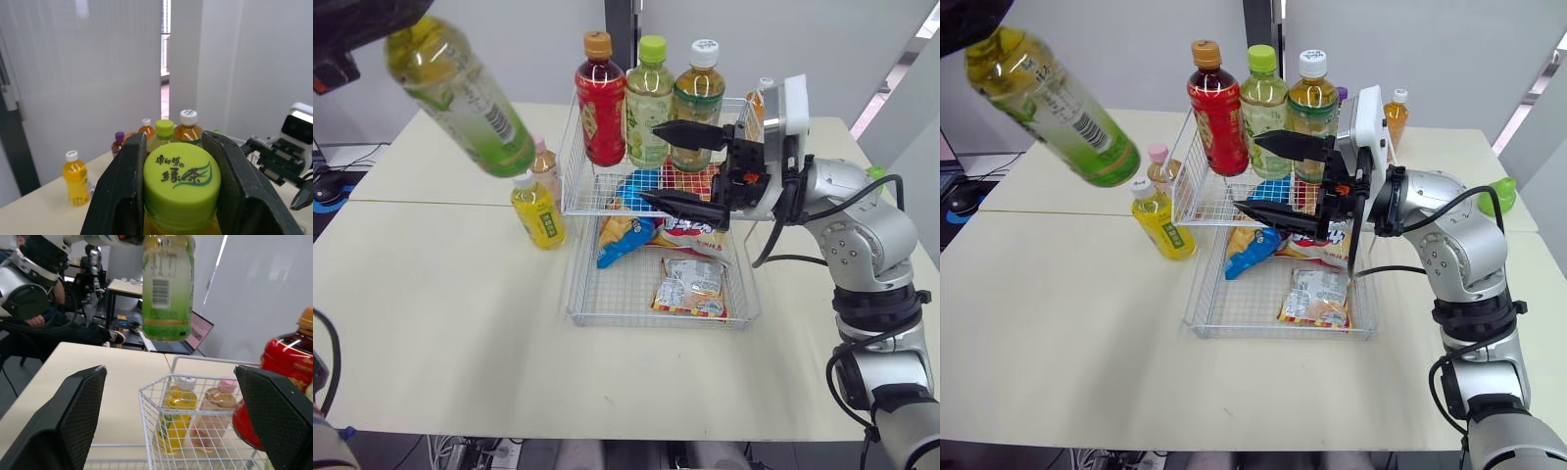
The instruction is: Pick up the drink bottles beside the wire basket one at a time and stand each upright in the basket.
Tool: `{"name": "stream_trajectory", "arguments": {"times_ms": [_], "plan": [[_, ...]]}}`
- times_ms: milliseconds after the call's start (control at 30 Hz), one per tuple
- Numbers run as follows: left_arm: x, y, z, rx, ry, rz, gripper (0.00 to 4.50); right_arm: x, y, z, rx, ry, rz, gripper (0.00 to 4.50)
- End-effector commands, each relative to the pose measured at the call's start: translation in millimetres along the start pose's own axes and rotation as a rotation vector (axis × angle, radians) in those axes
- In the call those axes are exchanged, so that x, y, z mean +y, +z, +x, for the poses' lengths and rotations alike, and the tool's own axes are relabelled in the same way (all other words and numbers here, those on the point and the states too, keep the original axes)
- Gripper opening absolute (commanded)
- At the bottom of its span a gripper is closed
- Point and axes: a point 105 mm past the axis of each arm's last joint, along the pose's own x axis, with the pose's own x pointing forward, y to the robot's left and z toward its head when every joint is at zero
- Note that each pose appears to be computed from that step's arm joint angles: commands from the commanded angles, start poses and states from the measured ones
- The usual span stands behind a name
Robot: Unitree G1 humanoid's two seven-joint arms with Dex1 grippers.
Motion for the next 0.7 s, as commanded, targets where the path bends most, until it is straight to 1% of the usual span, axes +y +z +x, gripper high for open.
{"name": "stream_trajectory", "arguments": {"times_ms": [33,167,267,367,433,500,600,700], "plan": [[-11,17,22,-0.057,-0.111,0.053,1.36,-3,13,-7,-0.010,-0.071,-0.072,4.50],[-18,7,58,-0.069,-0.218,0.054,1.36,-6,14,-18,0.023,-0.158,-0.103,4.50],[-26,-17,88,-0.049,-0.316,0.052,1.36,-9,14,-32,0.065,-0.249,-0.135,4.50],[-31,-40,107,-0.026,-0.369,0.071,1.36,-9,15,-42,0.101,-0.316,-0.160,4.50],[-36,-50,119,-0.038,-0.406,0.068,1.36,-6,38,-65,0.118,-0.359,-0.189,4.50],[-37,-53,127,-0.053,-0.414,0.070,1.36,-2,54,-78,0.136,-0.378,-0.205,4.50],[-43,-70,142,-0.023,-0.451,0.127,1.36,4,54,-92,0.199,-0.406,-0.201,4.50],[-45,-76,150,-0.022,-0.475,0.124,1.36,9,55,-97,0.215,-0.428,-0.192,4.50]]}}
